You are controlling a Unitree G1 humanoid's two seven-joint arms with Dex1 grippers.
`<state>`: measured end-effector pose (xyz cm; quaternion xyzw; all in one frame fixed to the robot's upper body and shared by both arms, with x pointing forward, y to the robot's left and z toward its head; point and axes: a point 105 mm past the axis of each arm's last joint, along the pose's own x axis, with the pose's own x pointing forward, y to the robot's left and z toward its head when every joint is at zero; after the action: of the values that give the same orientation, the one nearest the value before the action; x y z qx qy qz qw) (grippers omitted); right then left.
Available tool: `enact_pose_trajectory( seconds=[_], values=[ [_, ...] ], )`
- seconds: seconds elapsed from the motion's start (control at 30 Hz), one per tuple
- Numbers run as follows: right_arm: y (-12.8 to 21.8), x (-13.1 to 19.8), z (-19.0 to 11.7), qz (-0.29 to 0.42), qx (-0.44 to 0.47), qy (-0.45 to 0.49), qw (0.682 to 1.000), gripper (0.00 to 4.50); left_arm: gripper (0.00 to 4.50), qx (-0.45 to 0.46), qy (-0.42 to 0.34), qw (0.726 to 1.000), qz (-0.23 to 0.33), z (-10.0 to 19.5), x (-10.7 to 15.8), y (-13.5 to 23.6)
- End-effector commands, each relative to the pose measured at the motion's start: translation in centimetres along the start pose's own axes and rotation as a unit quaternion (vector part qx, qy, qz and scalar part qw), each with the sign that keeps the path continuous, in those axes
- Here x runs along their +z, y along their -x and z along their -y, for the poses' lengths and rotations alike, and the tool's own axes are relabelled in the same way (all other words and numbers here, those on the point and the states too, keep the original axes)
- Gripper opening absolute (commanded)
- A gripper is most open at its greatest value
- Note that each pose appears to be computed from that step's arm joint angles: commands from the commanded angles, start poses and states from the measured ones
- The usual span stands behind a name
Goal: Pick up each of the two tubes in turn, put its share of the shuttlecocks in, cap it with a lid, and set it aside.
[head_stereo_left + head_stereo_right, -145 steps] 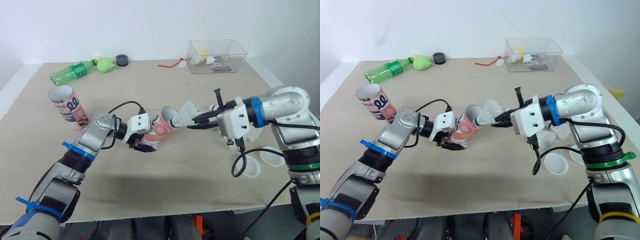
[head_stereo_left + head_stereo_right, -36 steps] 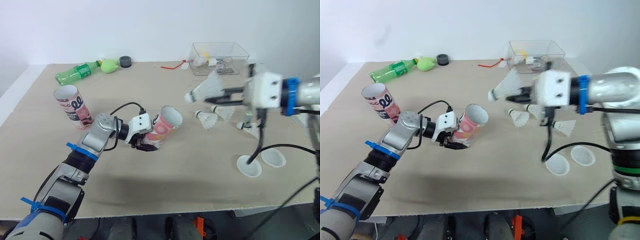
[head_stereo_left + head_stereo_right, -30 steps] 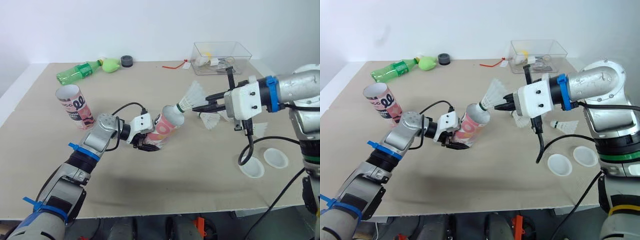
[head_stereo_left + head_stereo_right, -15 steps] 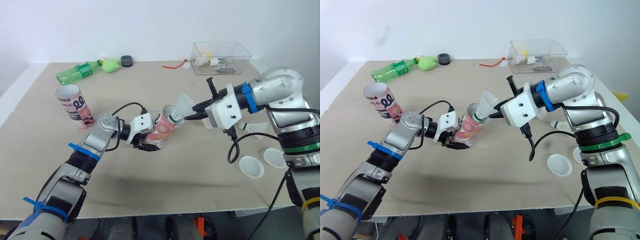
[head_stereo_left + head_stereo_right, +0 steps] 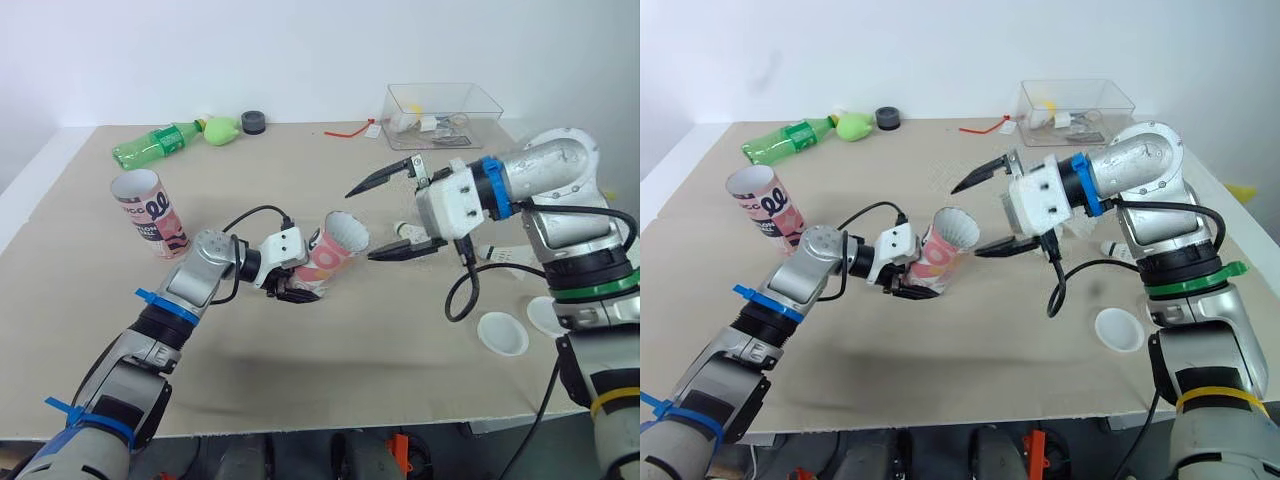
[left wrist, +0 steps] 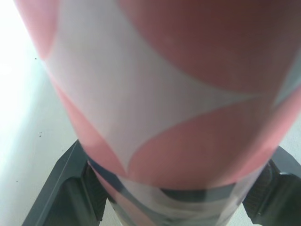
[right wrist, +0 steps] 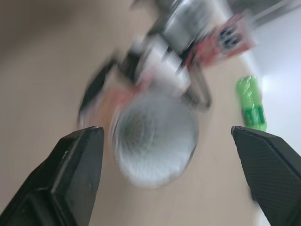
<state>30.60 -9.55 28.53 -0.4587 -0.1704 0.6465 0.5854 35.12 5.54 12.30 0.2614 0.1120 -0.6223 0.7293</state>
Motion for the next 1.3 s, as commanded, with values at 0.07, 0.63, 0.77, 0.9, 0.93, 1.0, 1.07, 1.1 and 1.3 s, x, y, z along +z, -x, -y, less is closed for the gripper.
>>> enact_pose_trajectory(
  seconds=[0.07, 0.63, 0.77, 0.9, 0.93, 1.0, 1.07, 1.1, 1.3],
  values=[
    [3.0, 1.2, 1.3, 0.028, -0.077, -0.055, 0.995, 4.45, 3.03, 0.002, 0.006, 1.0, -0.003, 0.2, -0.5, -0.1],
    [-1.7, 0.5, -0.4, -0.059, 0.052, 0.034, 0.996, 0.75, 3.03, -0.026, -0.03, 0.999, -0.034, -0.4, 0.5, 0.4],
    [-3.0, -1.1, -0.5, -0.091, 0.084, 0.054, 0.991, 0.04, 3.03, -0.032, -0.038, 0.998, -0.043, -0.6, 1.2, 0.5],
    [-4.3, -2.2, -0.9, -0.106, 0.115, 0.051, 0.986, 0.04, 3.03, -0.034, -0.043, 0.997, -0.047, -0.6, 1.2, 0.3],
    [-4.7, -2.8, -1.3, -0.118, 0.132, 0.047, 0.983, 0.04, 3.03, -0.035, -0.044, 0.997, -0.047, -0.5, 1.3, 0.3],
    [-5.7, -3.6, -1.8, -0.129, 0.154, 0.046, 0.979, 0.04, 3.03, -0.038, -0.044, 0.997, -0.045, -0.2, 1.3, 0.1],
    [-6.5, -4.2, -2.5, -0.137, 0.18, 0.037, 0.973, 0.04, 3.03, -0.04, -0.043, 0.997, -0.043, -0.1, 1.4, 0.1],
    [-6.9, -4.5, -2.7, -0.139, 0.19, 0.041, 0.971, 0.04, 3.03, -0.041, -0.042, 0.997, -0.042, -0.1, 1.4, 0.0],
    [-9.4, -5.1, -2.8, -0.14, 0.216, 0.065, 0.964, 0.04, 3.03, -0.038, -0.038, 0.998, -0.037, 0.0, 1.4, -0.2]
  ],
)
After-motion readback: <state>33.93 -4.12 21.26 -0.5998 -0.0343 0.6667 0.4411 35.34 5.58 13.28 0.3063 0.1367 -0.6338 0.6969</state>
